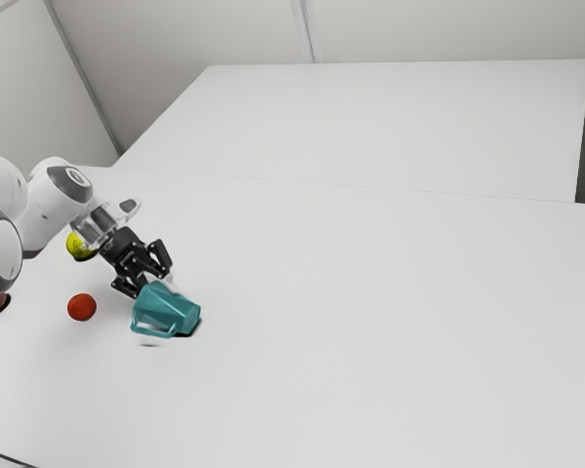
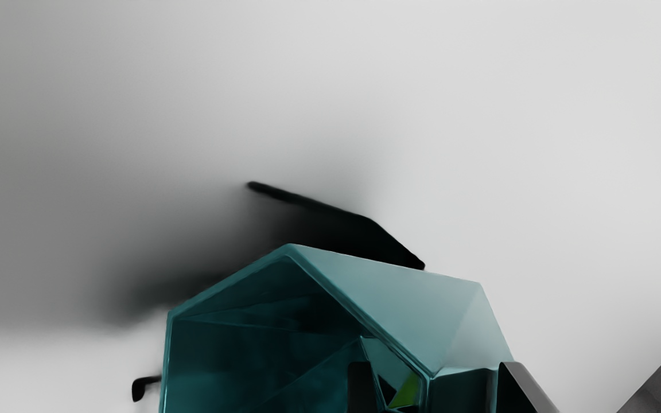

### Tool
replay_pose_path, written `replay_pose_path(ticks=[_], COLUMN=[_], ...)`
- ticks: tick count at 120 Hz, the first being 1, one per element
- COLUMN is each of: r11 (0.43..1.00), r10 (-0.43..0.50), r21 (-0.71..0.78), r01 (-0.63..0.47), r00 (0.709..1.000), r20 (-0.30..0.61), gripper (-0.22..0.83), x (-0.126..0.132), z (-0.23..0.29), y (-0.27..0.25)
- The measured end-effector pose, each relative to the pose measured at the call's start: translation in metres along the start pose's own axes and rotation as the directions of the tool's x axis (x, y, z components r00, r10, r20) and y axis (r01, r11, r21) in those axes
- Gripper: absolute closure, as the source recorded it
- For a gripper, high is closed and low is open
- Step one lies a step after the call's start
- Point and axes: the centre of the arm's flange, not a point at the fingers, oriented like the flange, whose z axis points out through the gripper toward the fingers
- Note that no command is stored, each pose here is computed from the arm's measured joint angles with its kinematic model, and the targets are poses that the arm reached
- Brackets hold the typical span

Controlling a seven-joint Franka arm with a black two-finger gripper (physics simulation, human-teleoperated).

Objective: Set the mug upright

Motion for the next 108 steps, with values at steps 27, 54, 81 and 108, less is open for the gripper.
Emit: replay_pose_path(ticks=[27,54,81,108], r11=[1.0,0.998,0.992,0.934], r10=[0.019,0.061,0.118,0.234], r21=[-0.024,-0.027,0.051,0.28], r01=[-0.019,-0.061,-0.118,-0.22], r00=[1.0,0.998,0.993,0.972], r20=[0.004,-0.005,0.012,-0.016], gripper=[0.67,0.75,0.77,0.78], x=[0.0,-0.013,-0.03,-0.044], z=[0.007,0.002,0.006,0.038], y=[0.019,0.05,0.089,0.134])
